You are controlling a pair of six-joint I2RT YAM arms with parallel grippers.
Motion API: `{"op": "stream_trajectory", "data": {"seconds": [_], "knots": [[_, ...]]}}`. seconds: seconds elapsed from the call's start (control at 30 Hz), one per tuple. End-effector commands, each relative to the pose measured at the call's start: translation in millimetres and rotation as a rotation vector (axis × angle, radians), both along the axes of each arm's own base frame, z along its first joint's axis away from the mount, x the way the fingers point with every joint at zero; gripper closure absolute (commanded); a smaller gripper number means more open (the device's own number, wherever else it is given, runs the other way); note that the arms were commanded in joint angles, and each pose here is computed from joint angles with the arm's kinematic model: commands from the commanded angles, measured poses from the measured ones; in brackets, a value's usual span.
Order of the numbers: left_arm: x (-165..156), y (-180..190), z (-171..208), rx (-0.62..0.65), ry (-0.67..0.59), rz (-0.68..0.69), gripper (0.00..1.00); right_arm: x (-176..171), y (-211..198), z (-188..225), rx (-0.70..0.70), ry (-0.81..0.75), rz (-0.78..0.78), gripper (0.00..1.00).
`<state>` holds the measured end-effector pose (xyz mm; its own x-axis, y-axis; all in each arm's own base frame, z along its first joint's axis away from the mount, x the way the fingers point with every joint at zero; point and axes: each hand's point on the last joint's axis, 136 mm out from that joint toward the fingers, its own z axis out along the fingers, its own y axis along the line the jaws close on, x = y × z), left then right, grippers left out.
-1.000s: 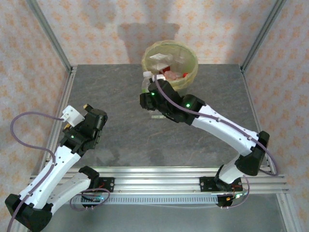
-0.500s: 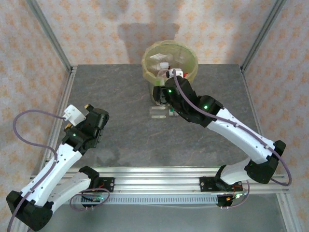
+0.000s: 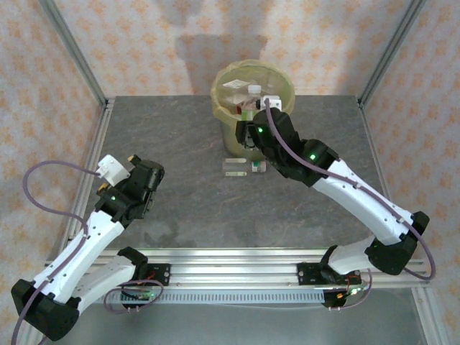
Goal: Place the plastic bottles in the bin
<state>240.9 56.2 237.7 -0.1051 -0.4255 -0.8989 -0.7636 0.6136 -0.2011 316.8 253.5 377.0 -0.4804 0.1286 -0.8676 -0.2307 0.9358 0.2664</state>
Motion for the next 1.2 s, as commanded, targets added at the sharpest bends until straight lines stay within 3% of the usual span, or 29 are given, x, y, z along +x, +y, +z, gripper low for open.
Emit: {"op": "stream_trajectory", "data": {"seconds": [0.0,0.43,0.73,1.17], "knots": [[-2.3,5.4,7.2,0.006,-0.019,0.037,0.00,15.6,-5.4,16.1,0.003,-0.032,-0.022,0.63],[-3.9,5.6,7.6,0.010,-0.002,0.034,0.00,108.4,-11.5,14.0,0.005,0.070,-0.105,0.63],[-2.6,3.5,3.3,-0.006,0.001,0.022,0.00,160.8,-6.5,-13.5,0.017,0.166,-0.162,0.63],[-2.4,2.9,-1.7,-0.006,0.020,0.017,0.00,171.0,-8.1,-52.5,0.021,0.266,-0.212,0.58]]}}
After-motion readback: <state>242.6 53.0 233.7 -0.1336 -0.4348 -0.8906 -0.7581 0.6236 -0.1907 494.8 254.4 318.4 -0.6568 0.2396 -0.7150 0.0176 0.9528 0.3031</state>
